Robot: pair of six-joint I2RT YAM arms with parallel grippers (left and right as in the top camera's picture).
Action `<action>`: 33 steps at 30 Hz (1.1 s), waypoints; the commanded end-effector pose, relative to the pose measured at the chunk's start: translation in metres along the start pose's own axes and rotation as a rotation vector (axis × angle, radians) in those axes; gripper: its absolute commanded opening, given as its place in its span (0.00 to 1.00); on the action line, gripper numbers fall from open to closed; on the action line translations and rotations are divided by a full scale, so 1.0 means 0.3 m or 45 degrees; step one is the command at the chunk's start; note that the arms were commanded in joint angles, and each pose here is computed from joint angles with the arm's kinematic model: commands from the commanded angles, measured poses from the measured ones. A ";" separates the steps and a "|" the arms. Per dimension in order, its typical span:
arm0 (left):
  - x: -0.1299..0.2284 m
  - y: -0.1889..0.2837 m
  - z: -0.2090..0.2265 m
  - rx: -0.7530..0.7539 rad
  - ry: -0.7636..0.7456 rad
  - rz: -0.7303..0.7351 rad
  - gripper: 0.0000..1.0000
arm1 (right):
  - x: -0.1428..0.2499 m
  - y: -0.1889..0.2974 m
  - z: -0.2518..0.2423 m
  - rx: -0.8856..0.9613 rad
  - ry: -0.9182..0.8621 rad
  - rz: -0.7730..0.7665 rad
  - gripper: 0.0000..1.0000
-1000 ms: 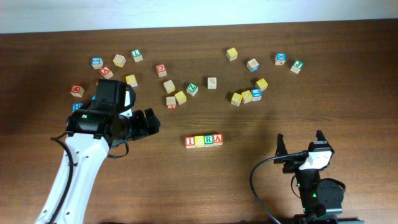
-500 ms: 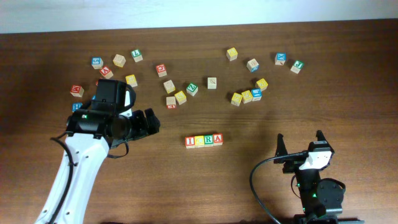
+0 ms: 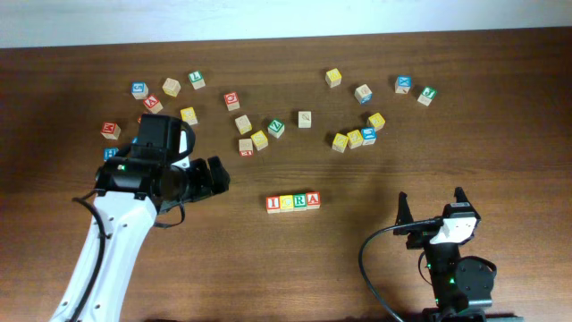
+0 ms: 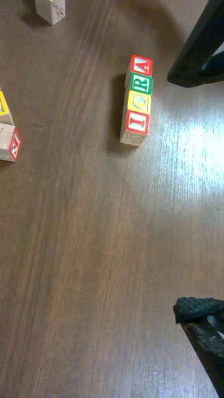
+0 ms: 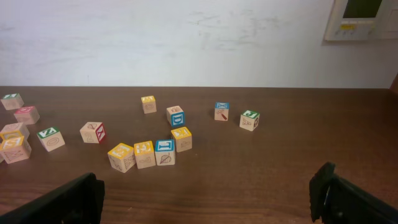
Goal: Spell out ICRA
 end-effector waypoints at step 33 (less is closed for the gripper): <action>0.311 0.108 0.136 0.010 -0.685 -0.886 0.99 | 0.003 0.001 -0.004 0.007 0.007 -0.004 0.98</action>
Point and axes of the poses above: each gripper's point midway between its finger pads, its own y axis back along the fingers, its own z axis along the line the jaws close on, x = y × z, the point moved 5 cm from there along y, back along the fingers, and after that the axes turned 6 degrees about -y, right-handed, at the moved point
